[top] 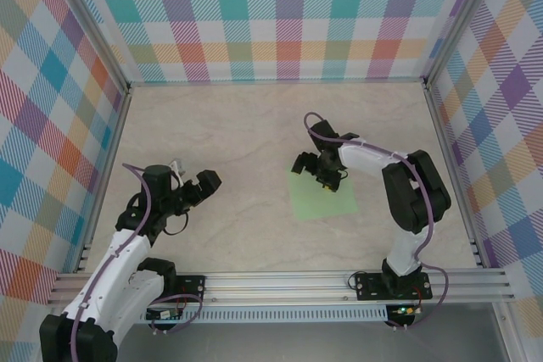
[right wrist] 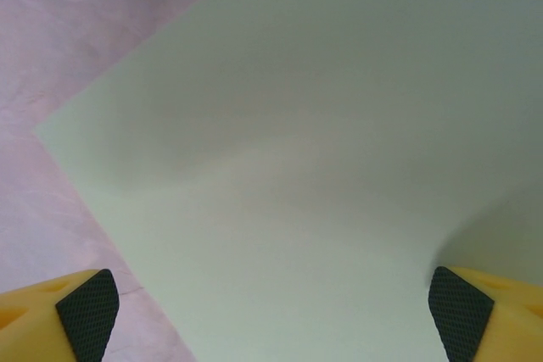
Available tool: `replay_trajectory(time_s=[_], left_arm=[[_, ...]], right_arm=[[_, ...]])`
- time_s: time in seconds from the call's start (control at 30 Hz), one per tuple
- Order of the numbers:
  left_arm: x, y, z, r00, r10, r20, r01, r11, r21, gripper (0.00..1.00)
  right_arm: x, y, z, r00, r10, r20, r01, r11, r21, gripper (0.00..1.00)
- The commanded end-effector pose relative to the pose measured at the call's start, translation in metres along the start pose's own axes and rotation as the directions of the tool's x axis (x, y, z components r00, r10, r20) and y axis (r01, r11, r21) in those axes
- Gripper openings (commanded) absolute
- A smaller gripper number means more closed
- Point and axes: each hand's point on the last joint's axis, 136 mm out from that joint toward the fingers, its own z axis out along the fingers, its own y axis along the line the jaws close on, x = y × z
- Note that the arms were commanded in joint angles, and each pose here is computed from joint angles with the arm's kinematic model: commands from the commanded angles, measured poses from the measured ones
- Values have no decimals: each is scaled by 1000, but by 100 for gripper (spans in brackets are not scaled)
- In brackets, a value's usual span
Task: Fold a paper plane with a square sheet of paper (pick it up from the middle)
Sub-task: Move the square sheet of paper to the center of the table.
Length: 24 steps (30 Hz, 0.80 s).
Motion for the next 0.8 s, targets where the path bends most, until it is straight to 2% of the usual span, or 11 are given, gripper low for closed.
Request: replay_trajectory(time_s=[0.0, 0.13, 0.3, 0.57, 0.77], left_arm=[[1, -10, -10, 998, 59, -30, -60, 998, -13, 100], [-3, -9, -25, 990, 131, -45, -134, 987, -83, 100], [-9, -24, -30, 994, 90, -58, -93, 993, -66, 100], [2, -24, -31, 985, 92, -146, -104, 992, -78, 100], [3, -19, -35, 982, 112, -153, -129, 986, -108, 100]], right_arm=[[4, -26, -6, 998, -62, 8, 61, 994, 88, 97], [21, -35, 11, 996, -60, -58, 64, 995, 72, 96], [37, -36, 26, 994, 3, -107, 0, 1000, 23, 95], [48, -16, 32, 991, 61, -119, -63, 998, -19, 96], [49, 9, 28, 986, 89, -141, -105, 989, -108, 96]])
